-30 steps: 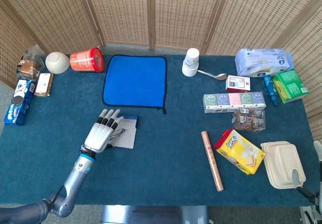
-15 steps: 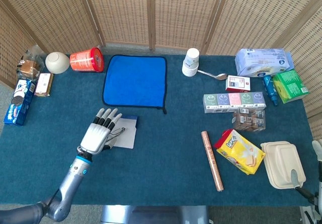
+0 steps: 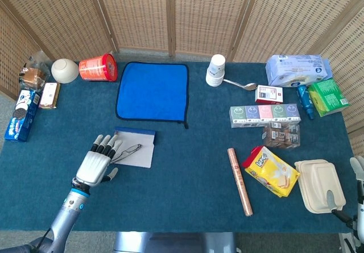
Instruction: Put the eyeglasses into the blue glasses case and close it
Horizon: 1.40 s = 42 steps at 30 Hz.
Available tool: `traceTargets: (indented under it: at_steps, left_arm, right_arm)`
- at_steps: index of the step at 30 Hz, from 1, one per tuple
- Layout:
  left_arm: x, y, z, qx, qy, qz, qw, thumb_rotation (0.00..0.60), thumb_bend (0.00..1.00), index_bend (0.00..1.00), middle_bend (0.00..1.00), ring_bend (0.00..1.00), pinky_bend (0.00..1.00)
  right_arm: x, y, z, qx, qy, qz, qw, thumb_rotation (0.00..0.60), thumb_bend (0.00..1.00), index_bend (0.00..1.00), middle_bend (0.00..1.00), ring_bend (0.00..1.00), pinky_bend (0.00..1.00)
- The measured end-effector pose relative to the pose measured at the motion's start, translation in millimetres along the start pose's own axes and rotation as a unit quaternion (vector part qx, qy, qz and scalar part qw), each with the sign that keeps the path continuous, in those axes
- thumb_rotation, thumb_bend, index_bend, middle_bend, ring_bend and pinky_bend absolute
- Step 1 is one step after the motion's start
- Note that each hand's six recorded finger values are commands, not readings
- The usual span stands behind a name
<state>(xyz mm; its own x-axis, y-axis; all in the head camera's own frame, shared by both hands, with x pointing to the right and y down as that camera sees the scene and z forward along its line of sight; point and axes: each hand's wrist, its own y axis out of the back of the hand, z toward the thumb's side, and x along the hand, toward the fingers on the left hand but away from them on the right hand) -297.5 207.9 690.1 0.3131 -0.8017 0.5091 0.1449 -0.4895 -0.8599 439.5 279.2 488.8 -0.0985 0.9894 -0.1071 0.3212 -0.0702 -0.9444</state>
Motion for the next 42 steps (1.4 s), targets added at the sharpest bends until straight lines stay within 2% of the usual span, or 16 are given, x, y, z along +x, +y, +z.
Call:
traceTargets:
  at_steps: [13,23,42]
  left_arm:
    - [13.9,-9.8,-4.6,-0.002,0.014,-0.001,0.9999,0.450,0.30,0.00,0.00,0.00,0.00]
    - [28.9,-1.5,-7.5,-0.027,0.028,0.023,0.9990,0.448,0.30,0.00,0.00,0.00,0.00]
    - [35.6,5.2,-25.9,-0.038,0.055,0.030,0.9973,0.449,0.30,0.00,0.00,0.00,0.00]
  right_arm:
    - [2.1,1.1,-2.7,0.005,-0.007,0.000,1.0000,0.600,0.38,0.00,0.05,0.00,0.08]
    - [3.1,2.0,-3.8,0.008,-0.011,0.000,0.9999,0.600,0.38,0.00,0.05,0.00,0.09]
    - [3.5,2.1,-1.6,0.009,-0.011,-0.001,0.9999,0.600,0.38,0.00,0.05,0.00,0.09]
